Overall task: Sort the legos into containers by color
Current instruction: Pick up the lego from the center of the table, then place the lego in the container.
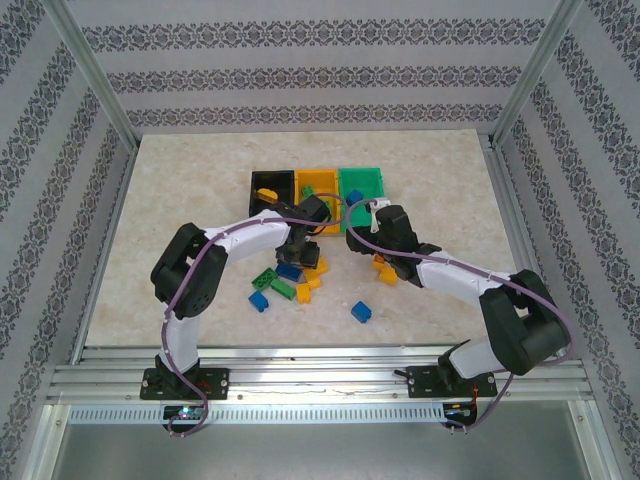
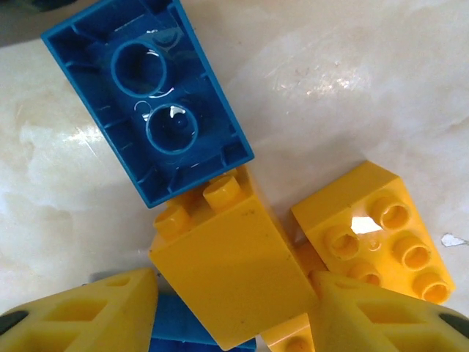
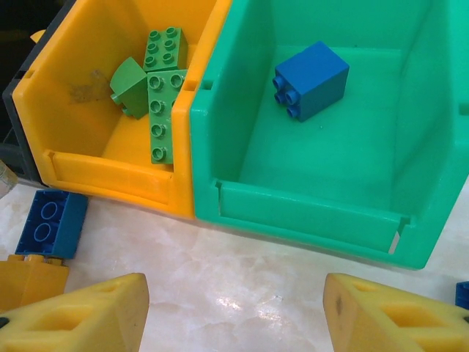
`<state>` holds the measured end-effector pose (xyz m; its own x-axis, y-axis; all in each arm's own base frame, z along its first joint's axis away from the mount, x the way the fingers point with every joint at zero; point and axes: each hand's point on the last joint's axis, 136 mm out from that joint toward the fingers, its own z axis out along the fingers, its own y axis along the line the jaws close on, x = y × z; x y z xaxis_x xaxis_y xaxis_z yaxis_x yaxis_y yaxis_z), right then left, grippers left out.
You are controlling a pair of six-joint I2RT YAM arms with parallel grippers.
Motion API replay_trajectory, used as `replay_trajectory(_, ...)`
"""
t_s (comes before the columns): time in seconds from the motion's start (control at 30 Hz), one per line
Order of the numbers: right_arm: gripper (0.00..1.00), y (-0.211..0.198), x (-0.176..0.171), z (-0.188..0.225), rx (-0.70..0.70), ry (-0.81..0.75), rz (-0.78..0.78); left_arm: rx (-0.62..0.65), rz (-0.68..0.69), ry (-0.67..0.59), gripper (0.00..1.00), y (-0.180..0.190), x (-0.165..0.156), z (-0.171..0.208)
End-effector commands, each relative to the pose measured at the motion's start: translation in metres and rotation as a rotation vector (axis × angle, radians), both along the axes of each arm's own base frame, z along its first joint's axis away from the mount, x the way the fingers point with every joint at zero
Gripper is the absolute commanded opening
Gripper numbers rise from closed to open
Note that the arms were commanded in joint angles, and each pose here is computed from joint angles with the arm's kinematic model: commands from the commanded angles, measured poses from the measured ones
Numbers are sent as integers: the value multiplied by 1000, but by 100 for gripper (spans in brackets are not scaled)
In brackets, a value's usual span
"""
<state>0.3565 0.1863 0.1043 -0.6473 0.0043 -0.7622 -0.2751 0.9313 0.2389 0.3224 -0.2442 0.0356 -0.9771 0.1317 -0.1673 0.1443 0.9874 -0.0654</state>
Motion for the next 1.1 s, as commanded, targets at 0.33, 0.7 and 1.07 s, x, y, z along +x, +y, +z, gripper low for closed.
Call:
replay_trajectory(0.33, 65, -4, 3, 4, 25, -18, -21, -56, -5, -180, 20, 7, 9, 56)
replay_trajectory(0.7, 65, -3, 3, 3, 33, -14, -18, 16, 73, -325, 21, 72, 60, 102)
replay_trajectory(1.07, 65, -3, 3, -1, 33, -3, -19, -109, 56, -335, 59, 69, 100, 110)
